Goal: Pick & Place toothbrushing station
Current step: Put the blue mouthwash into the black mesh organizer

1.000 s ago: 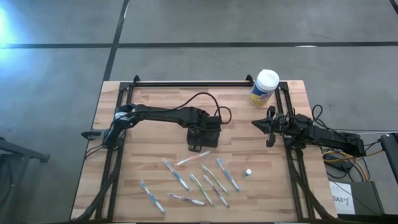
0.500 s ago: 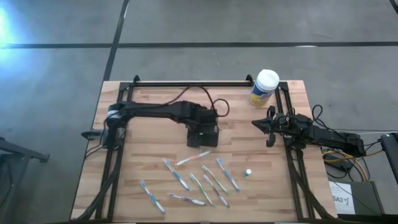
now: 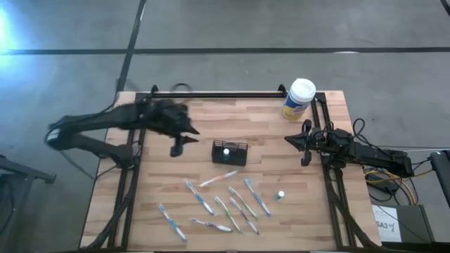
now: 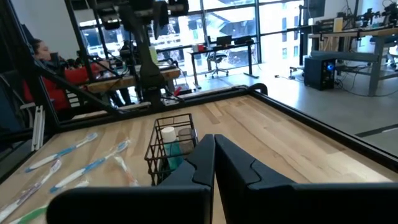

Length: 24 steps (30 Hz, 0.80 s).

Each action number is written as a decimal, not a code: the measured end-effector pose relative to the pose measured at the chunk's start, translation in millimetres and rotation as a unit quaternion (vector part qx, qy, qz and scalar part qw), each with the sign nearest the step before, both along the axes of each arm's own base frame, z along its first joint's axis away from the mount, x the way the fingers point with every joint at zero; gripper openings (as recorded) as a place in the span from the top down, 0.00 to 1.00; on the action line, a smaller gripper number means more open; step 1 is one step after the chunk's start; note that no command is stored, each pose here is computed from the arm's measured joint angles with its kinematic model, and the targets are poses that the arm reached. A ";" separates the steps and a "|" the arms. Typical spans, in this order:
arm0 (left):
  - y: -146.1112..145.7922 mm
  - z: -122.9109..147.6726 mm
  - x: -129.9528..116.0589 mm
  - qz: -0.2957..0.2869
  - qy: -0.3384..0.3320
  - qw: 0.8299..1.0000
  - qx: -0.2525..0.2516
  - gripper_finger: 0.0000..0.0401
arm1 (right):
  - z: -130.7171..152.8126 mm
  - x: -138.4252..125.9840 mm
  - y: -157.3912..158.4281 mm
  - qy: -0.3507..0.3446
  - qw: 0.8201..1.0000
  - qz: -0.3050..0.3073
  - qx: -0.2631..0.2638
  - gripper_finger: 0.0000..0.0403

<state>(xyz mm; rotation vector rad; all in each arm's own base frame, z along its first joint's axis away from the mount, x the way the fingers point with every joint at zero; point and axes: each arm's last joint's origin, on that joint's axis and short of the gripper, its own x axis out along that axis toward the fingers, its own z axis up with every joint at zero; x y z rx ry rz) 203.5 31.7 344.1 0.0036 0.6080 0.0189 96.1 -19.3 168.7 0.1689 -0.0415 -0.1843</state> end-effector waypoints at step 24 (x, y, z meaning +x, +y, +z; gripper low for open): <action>-7.2 -160.3 -80.8 -0.076 -0.306 0.949 0.021 1.00 | 3.3 -0.2 0.0 -0.015 1.000 -0.001 -0.011 0.98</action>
